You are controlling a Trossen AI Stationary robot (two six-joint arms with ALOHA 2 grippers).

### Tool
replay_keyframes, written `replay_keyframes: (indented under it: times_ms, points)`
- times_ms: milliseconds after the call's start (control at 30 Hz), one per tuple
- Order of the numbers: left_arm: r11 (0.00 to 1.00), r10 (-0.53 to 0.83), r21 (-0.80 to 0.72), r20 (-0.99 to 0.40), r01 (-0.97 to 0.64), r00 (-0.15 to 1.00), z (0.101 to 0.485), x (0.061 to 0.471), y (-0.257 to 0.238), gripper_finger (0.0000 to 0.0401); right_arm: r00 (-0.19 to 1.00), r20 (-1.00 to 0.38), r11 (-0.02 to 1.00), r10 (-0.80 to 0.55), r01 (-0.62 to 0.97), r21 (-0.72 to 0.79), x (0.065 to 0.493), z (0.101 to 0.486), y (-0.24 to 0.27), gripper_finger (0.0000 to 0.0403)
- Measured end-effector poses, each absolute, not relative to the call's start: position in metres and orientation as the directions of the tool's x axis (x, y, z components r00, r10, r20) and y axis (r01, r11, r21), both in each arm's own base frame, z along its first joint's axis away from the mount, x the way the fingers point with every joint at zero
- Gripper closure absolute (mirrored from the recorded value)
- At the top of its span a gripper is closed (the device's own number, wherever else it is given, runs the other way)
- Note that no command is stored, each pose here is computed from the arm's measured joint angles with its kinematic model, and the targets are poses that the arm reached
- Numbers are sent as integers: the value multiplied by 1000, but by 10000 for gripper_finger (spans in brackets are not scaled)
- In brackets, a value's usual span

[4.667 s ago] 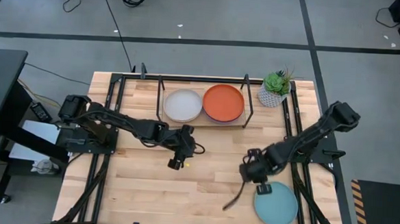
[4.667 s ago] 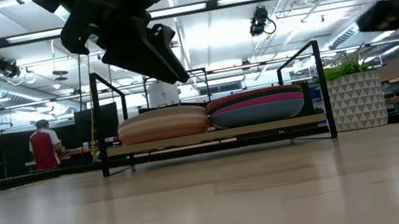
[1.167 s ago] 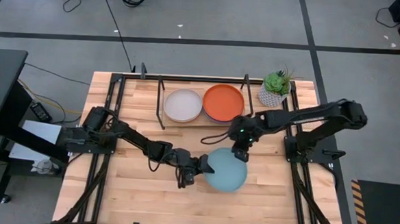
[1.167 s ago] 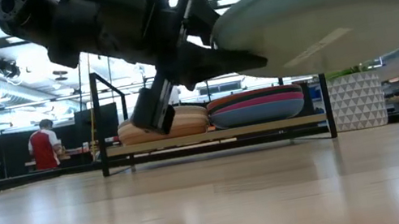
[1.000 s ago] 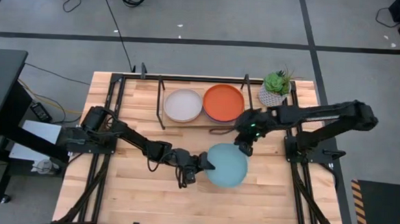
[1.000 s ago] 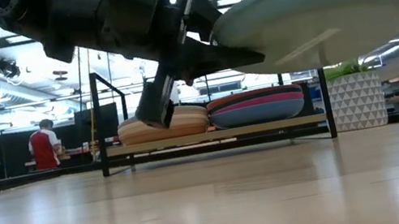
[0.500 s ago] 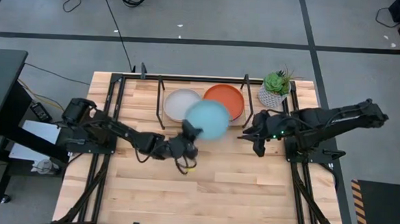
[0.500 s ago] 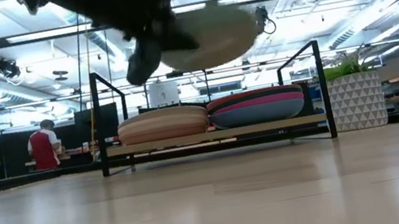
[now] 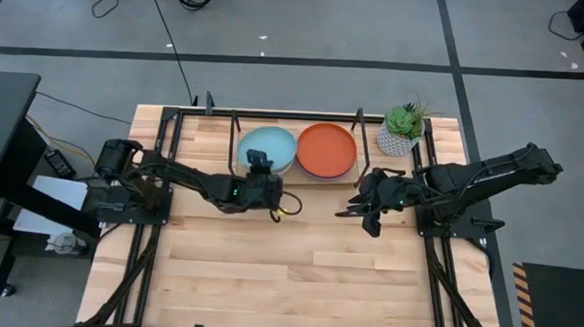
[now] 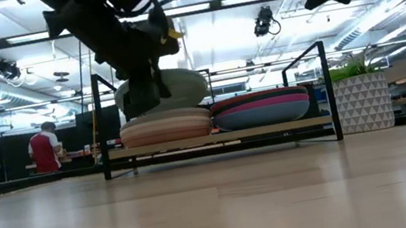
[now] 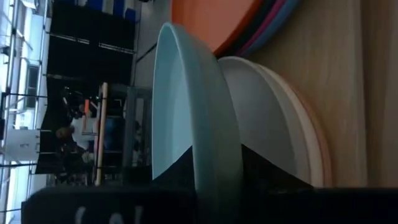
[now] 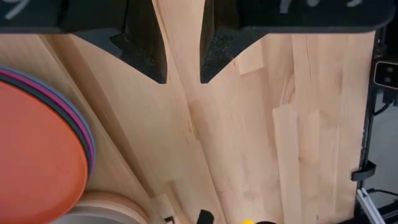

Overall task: Place and stack plates onto a shelf
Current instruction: Stack the light blue plate on top of the gray plate on the shelf

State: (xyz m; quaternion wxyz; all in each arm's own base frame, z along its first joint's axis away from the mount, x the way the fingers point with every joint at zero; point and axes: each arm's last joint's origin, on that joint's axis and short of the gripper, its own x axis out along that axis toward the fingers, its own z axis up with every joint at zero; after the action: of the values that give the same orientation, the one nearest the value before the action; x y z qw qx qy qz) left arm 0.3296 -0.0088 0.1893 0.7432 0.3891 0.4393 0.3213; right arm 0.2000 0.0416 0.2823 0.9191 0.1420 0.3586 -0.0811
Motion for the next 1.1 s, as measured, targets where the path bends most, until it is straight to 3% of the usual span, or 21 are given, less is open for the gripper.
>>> replay_keyframes:
  times_ms: [200, 367, 533, 700, 933, 1100]
  points:
    - [537, 796, 834, -452, -125, 403, 187, 329, 2, 322, 733, -679, 948, -43, 246, 205, 200, 283, 42, 300]
    - [618, 727, 779, -516, -104, 453, 186, 332, 5, 277, 735, -677, 948, -40, 242, 206, 200, 283, 43, 300]
    - [733, 606, 672, -572, -109, 553, 200, 331, 5, 231, 735, -677, 948, -40, 242, 206, 200, 283, 43, 300]
    - [850, 449, 511, -572, -130, 687, 234, 320, 4, 222, 733, -679, 949, -41, 242, 204, 200, 283, 43, 300]
    - [777, 591, 586, -553, -230, 587, 228, 318, 11, 242, 736, -676, 952, -33, 230, 203, 200, 283, 45, 300]
    - [725, 640, 671, -573, -155, 512, 200, 328, 10, 254, 740, -671, 954, -36, 226, 197, 200, 283, 46, 300]
